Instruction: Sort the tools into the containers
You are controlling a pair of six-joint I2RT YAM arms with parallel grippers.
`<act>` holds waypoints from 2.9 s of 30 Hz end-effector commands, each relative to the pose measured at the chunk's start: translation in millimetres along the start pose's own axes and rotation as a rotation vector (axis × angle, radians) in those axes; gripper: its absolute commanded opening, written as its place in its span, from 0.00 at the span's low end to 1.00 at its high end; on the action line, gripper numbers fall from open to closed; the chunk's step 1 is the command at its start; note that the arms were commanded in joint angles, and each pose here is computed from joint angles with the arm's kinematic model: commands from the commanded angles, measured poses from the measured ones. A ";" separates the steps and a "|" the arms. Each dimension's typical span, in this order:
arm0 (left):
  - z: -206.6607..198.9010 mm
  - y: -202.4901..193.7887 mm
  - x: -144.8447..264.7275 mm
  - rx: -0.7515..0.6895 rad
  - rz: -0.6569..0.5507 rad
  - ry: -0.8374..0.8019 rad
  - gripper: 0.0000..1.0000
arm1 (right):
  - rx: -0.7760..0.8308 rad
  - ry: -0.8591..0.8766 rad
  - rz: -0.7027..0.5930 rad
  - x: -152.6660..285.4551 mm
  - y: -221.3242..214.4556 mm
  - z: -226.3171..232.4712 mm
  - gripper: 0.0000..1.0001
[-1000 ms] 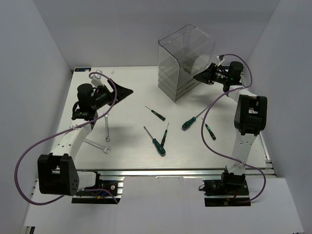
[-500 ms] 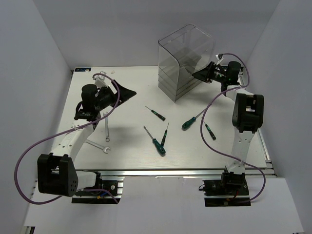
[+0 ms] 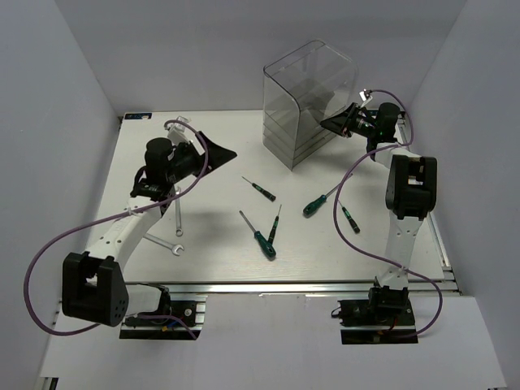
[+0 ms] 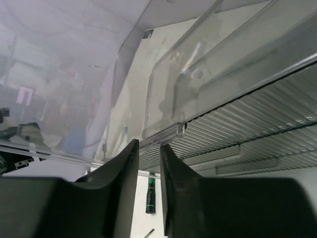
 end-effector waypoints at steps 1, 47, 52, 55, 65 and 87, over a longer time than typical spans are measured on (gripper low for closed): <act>-17.8 2.5 -6.2 -0.034 -0.013 -0.043 0.92 | 0.063 0.008 -0.059 -4.5 11.2 3.2 0.24; -123.0 -37.8 -180.9 -0.335 0.096 -0.362 0.93 | 0.123 0.011 -0.166 70.7 77.4 134.7 0.00; -124.6 -42.8 -195.0 -0.330 0.104 -0.361 0.93 | 0.137 0.012 -0.174 72.5 82.2 142.2 0.00; -129.2 -45.5 -202.6 -0.325 0.112 -0.376 0.93 | 0.137 0.011 -0.174 73.2 83.0 144.5 0.00; -147.3 -45.3 -217.9 -0.283 0.095 -0.440 0.85 | 0.160 0.019 -0.162 75.7 85.9 152.4 0.06; -200.2 -22.3 -198.4 -0.241 -0.020 -0.519 0.39 | 0.859 0.139 0.127 129.1 18.7 171.2 0.62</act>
Point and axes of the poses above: each gripper's point midway between its finger pads, its own x axis back along the fingers, its own z axis along the line the jaws close on, y = z × x, the point moved 10 cm from there along x, back along the fingers, and after that the axes turned 15 degrees about x, right-handed, at the moved point
